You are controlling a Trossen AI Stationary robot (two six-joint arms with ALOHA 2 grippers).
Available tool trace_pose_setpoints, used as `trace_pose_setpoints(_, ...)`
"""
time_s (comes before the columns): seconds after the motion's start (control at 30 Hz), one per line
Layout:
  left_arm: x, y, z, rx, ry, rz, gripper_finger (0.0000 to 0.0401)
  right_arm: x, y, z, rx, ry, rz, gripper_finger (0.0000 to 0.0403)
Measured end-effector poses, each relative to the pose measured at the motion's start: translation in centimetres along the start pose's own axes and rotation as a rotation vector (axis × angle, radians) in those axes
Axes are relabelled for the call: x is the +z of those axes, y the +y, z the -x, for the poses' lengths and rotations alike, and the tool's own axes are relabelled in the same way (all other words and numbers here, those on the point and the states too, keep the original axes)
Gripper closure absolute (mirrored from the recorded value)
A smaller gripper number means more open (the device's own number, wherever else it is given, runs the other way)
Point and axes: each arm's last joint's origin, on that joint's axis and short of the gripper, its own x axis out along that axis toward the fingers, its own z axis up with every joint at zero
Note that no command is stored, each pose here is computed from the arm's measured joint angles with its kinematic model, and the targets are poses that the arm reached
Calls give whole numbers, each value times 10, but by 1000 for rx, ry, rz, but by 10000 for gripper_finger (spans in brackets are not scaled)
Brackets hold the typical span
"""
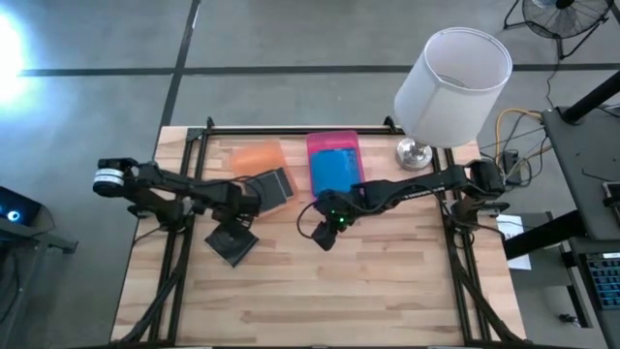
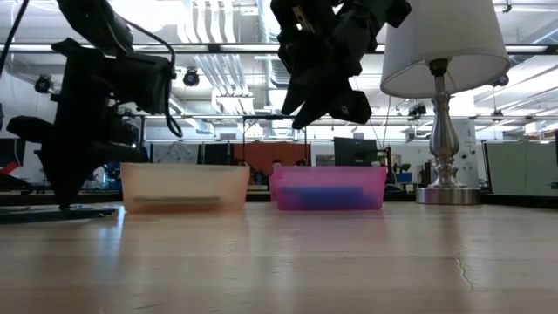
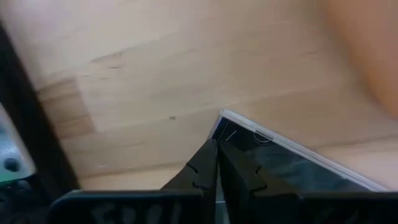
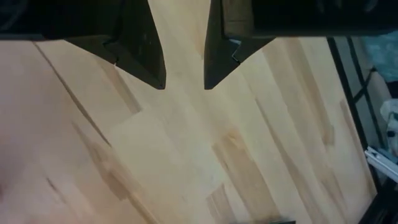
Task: Pick & place jewel cases by type
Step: Put the black CD case into the orange bin
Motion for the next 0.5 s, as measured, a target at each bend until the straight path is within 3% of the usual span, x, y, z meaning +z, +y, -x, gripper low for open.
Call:
trace_pose_setpoints(0.17,-1,-6,20,-116,-26,-20,401,0,0,0,1,0,8,306)
trace_pose_setpoints(0.37,-14,-14,44,-352,44,-157,401,0,0,0,1,1,25,316)
trace_pose_setpoints(0.5,-29,-22,58,-520,62,-185,401,0,0,0,4,3,33,321)
